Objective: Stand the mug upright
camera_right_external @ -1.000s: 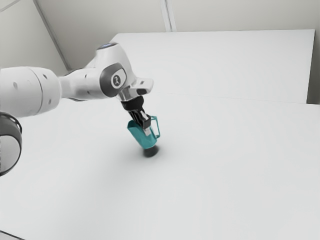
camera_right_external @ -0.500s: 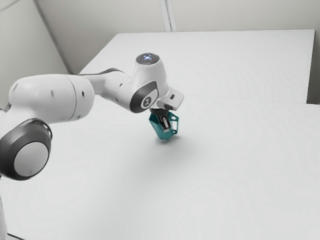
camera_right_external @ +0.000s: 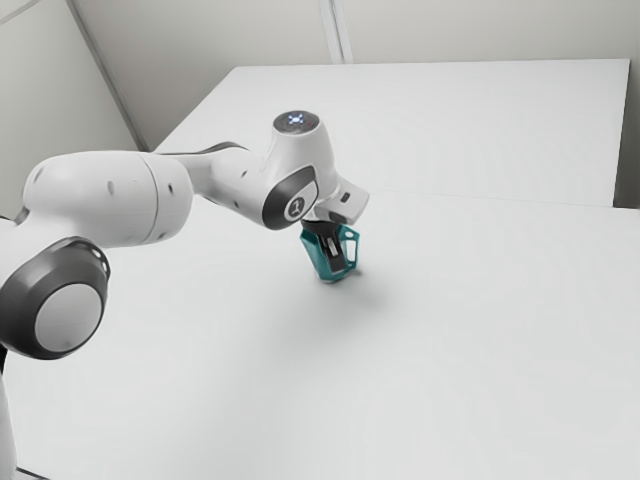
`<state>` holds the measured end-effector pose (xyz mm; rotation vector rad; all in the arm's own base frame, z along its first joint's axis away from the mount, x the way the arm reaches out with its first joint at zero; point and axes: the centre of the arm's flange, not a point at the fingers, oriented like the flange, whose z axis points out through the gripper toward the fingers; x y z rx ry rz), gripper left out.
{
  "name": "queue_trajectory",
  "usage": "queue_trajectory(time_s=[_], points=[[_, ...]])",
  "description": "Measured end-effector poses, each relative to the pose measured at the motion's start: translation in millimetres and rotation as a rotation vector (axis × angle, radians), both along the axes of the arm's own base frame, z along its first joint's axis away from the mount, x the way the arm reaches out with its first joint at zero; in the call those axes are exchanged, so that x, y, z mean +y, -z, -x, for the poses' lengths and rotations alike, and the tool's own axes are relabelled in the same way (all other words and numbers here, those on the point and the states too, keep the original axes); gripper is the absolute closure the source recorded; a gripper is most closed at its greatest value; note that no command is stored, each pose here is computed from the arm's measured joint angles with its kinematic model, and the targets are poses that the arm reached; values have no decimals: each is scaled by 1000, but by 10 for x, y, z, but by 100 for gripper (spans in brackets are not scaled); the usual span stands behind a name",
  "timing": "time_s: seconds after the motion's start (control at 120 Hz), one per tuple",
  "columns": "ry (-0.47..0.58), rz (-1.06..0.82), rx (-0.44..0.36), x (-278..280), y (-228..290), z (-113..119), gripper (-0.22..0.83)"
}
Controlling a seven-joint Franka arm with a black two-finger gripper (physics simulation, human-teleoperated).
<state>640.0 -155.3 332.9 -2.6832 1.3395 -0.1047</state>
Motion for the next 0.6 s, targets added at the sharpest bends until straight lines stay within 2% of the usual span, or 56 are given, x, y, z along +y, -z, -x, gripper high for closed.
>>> queue_trajectory(time_s=[0.133,0.3,0.483,0.6], points=[[17,2,-18,-46,-140,19,18],[0,28,-66,22,-713,99,8],[-196,68,-97,503,-2019,356,4],[-308,73,-86,733,-2622,478,2]])
